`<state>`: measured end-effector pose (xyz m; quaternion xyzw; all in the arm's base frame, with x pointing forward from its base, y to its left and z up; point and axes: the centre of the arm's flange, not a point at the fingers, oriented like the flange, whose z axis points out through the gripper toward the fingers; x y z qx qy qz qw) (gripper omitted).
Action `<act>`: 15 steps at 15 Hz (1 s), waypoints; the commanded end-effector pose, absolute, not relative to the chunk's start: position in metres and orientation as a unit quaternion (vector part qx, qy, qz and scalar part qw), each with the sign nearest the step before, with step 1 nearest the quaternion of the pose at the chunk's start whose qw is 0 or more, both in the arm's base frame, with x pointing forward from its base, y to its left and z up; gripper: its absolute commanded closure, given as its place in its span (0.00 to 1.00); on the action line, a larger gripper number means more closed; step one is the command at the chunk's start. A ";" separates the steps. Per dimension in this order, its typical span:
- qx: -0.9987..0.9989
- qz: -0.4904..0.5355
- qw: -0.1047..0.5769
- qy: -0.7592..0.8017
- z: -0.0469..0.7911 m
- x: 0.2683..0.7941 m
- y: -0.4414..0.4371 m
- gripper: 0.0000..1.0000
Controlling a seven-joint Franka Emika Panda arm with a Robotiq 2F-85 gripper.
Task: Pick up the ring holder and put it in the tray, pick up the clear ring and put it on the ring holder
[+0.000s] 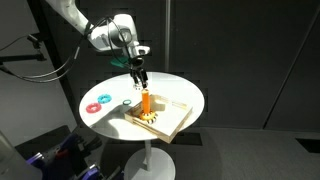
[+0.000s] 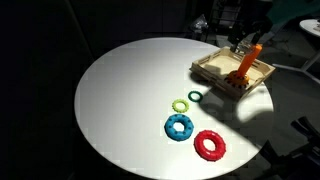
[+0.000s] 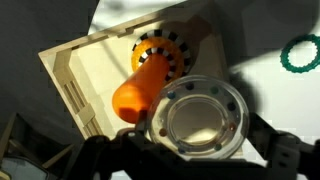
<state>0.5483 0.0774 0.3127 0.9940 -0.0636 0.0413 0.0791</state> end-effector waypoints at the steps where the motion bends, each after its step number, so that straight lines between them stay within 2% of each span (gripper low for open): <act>1: 0.992 0.048 0.087 -0.073 0.332 0.549 0.063 0.30; 15: 0.991 0.028 0.084 -0.099 0.322 0.538 0.034 0.30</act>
